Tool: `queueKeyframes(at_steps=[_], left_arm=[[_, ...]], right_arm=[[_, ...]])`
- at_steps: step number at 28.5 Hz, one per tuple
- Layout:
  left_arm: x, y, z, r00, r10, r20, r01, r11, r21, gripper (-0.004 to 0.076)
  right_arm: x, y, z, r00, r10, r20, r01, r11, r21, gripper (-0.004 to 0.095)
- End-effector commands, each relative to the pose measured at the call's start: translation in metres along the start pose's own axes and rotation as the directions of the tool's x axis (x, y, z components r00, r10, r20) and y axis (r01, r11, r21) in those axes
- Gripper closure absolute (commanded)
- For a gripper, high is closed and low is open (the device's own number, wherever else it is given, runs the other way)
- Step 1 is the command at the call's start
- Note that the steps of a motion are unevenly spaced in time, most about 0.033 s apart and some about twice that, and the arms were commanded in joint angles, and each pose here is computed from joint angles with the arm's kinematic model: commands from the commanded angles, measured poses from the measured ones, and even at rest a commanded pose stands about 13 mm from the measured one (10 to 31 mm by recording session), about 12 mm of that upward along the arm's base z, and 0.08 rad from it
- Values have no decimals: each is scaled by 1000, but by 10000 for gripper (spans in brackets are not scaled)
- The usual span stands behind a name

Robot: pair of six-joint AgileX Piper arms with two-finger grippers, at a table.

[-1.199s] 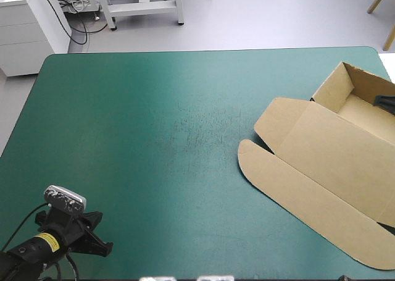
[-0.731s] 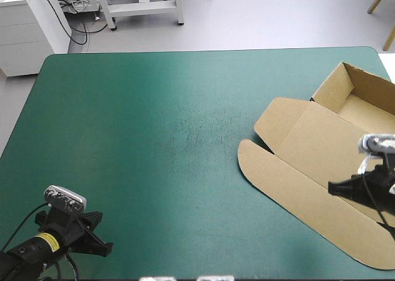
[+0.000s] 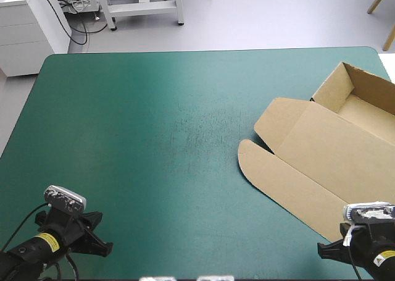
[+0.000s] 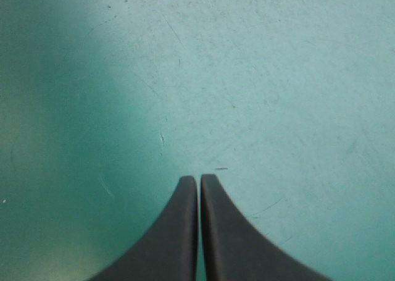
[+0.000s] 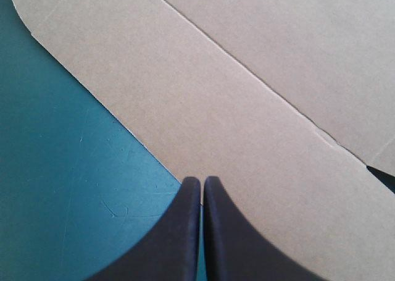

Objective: Fold the box

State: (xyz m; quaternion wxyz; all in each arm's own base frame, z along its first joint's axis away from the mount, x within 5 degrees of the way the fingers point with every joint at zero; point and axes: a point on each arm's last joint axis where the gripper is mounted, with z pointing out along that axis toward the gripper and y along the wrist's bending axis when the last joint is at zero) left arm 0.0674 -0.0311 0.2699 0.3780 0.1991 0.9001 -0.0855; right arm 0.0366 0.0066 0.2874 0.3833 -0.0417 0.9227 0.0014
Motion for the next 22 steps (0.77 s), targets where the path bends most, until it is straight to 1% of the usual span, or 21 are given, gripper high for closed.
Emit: queueKeyframes(at_steps=[1, 4, 9, 10, 12, 14, 16, 22], left_arm=[[-11, -1, -5, 997, -7, 77, 6, 1000, 6, 731], [-11, -1, -5, 997, -7, 77, 6, 1000, 6, 731], [-11, -1, -5, 997, -7, 77, 6, 1000, 6, 731], [-11, -1, -5, 997, -7, 77, 6, 1000, 6, 731], [-11, -1, -5, 997, -7, 77, 6, 1000, 6, 731], [-12, -1, -5, 997, -7, 79, 6, 1000, 6, 731], [-12, -1, -5, 997, 14, 79, -14, 1000, 4, 731], [-12, -1, -5, 997, 9, 79, -10, 1000, 8, 731]], right_arm=[[-8, -1, -7, 996, -19, 87, 17, 1000, 18, 910], [-5, 0, -10, 993, -58, 106, 55, 998, 27, 910], [0, 2, -7, 996, -45, 79, 44, 999, 9, 910], [3, 2, -4, 998, -25, 53, 25, 1000, 2, 910], [10, 2, 2, 999, 49, -2, -49, 999, -10, 910], [8, 2, 1, 996, 89, 15, -89, 996, -6, 910], [8, 2, 1, 996, 89, 22, -89, 996, -5, 910], [6, 1, 1, 995, 89, 48, -89, 996, -1, 910]])
